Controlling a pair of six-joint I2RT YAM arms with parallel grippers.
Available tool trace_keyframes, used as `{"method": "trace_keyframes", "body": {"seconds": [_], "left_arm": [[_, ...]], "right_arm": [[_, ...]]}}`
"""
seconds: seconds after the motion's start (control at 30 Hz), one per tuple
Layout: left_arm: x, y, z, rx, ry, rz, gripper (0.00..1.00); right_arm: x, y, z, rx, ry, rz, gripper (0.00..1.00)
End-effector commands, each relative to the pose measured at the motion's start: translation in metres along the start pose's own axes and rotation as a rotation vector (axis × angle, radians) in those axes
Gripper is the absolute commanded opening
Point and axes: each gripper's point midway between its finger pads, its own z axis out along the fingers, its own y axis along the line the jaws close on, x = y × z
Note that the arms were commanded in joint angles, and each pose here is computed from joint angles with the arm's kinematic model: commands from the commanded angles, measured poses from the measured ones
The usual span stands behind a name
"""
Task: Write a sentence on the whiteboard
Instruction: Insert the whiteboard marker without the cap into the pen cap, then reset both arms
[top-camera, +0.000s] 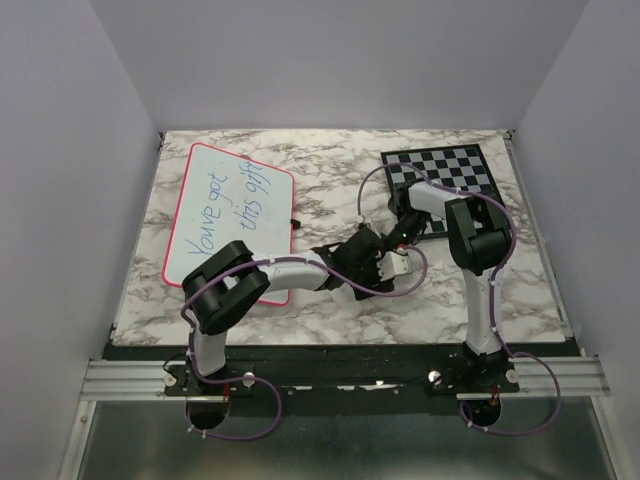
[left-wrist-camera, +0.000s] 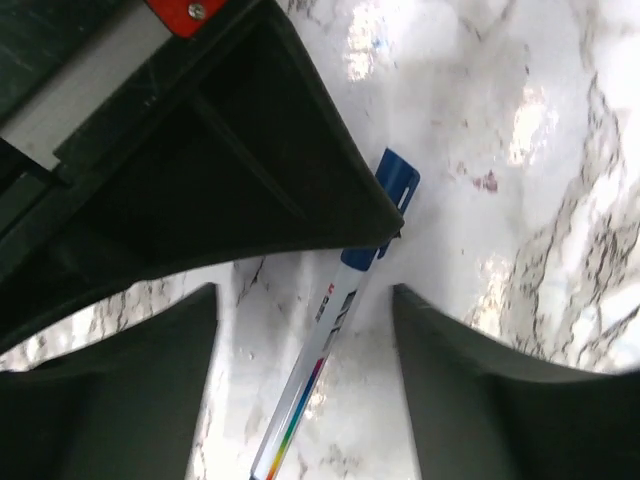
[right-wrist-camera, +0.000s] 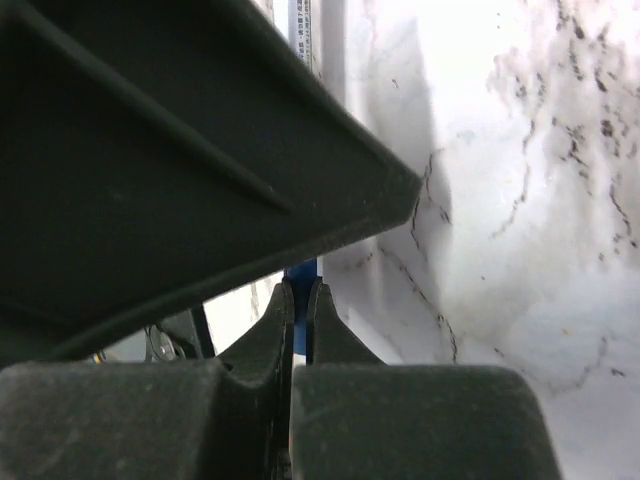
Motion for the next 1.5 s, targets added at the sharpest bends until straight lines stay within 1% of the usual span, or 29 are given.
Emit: {"method": "trace_keyframes", "body": {"seconds": [0.0,0.13,0.17,0.2,0.27,0.3,0.33,0.37,0.4,0.43,0.47,0.5,0.53,0.57,0.6,0.67,0.7,0.73,0.77,0.8,0.83,0.87,0.9,0.97,1.0,1.03,1.2,1.3,1.47], "left_arm": [[-0.019,0.017,-0.026,-0.130,-0.093,-0.001,0.83],[-0.037,0.021,-0.059,-0.173,-0.144,-0.023,0.89],[-0.041,0.022,-0.068,-0.183,-0.158,-0.027,0.96],[-0.053,0.026,-0.086,-0.212,-0.196,-0.030,0.99],[-0.057,0.026,-0.104,-0.229,-0.214,-0.049,0.99],[-0.071,0.030,-0.125,-0.263,-0.266,-0.055,0.99],[-0.066,0.026,-0.133,-0.257,-0.252,-0.100,0.99],[-0.069,0.026,-0.143,-0.264,-0.272,-0.123,0.99],[-0.080,0.028,-0.164,-0.284,-0.329,-0.157,0.99],[-0.081,0.026,-0.173,-0.285,-0.346,-0.189,0.99],[-0.084,0.024,-0.183,-0.283,-0.378,-0.256,0.99],[-0.093,0.025,-0.205,-0.297,-0.441,-0.289,0.99],[-0.088,0.031,-0.214,-0.339,-0.454,-0.329,0.99],[-0.090,0.030,-0.224,-0.334,-0.497,-0.437,0.99],[-0.094,0.032,-0.246,-0.349,-0.557,-0.483,0.99],[-0.082,0.042,-0.264,-0.395,-0.579,-0.632,0.99],[-0.082,0.043,-0.281,-0.391,-0.625,-0.705,0.99],[-0.077,0.044,-0.287,-0.391,-0.624,-0.738,0.99],[-0.072,0.051,-0.297,-0.402,-0.645,-0.773,0.99],[-0.073,0.051,-0.311,-0.407,-0.691,-0.811,0.99],[-0.067,0.052,-0.314,-0.426,-0.693,-0.829,0.99],[-0.063,0.055,-0.320,-0.448,-0.703,-0.842,0.99],[-0.059,0.057,-0.329,-0.484,-0.715,-0.851,0.99],[-0.048,0.056,-0.331,-0.515,-0.676,-0.861,0.99],[-0.045,0.057,-0.334,-0.530,-0.667,-0.861,0.99],[-0.040,0.054,-0.335,-0.533,-0.638,-0.855,0.99],[-0.032,0.046,-0.344,-0.540,-0.614,-0.841,0.99],[-0.028,0.042,-0.349,-0.543,-0.621,-0.848,0.99],[-0.018,0.035,-0.344,-0.527,-0.615,-0.869,0.99]], "right_arm": [[-0.012,0.002,-0.001,0.042,-0.045,-0.016,0.03],[-0.012,-0.002,-0.006,0.098,-0.042,-0.012,0.09],[-0.011,-0.005,-0.008,0.123,-0.035,-0.018,0.11],[-0.011,-0.005,-0.009,0.136,-0.032,-0.007,0.13],[-0.012,-0.010,-0.018,0.204,-0.025,-0.018,0.26],[-0.012,-0.011,-0.021,0.230,-0.023,-0.010,0.31],[-0.010,-0.012,-0.024,0.252,-0.018,-0.008,0.42],[-0.012,-0.014,-0.032,0.305,-0.015,-0.025,0.48],[-0.013,-0.014,-0.036,0.331,-0.016,-0.019,0.53],[-0.014,-0.014,-0.040,0.353,-0.018,-0.026,0.63],[-0.016,-0.014,-0.050,0.399,-0.019,-0.036,0.64],[-0.018,-0.012,-0.055,0.424,-0.022,-0.029,0.66],[-0.019,-0.012,-0.064,0.456,-0.032,-0.030,0.67],[-0.024,-0.010,-0.074,0.491,-0.046,-0.041,0.68],[-0.029,-0.001,-0.093,0.564,-0.073,-0.058,0.69],[-0.040,0.002,-0.122,0.685,-0.144,-0.090,0.71],[-0.039,0.004,-0.138,0.769,-0.164,-0.088,0.71],[-0.044,0.022,-0.165,0.866,-0.249,-0.095,0.77],[-0.058,0.026,-0.191,0.973,-0.343,-0.133,0.82],[-0.047,0.024,-0.201,1.049,-0.419,-0.015,0.88],[-0.045,0.043,-0.233,1.141,-0.547,0.003,0.99],[-0.050,0.050,-0.248,1.173,-0.649,0.005,1.00],[-0.045,0.055,-0.255,1.187,-0.736,0.103,1.00],[-0.033,0.068,-0.267,1.263,-0.842,0.182,1.00],[-0.022,0.070,-0.275,1.325,-0.863,0.242,1.00],[-0.015,0.071,-0.272,1.335,-0.870,0.277,1.00],[0.005,0.102,-0.283,1.481,-0.960,0.190,1.00],[0.009,0.114,-0.283,1.503,-0.996,0.158,1.00],[0.010,0.116,-0.277,1.486,-1.019,0.169,1.00]]}}
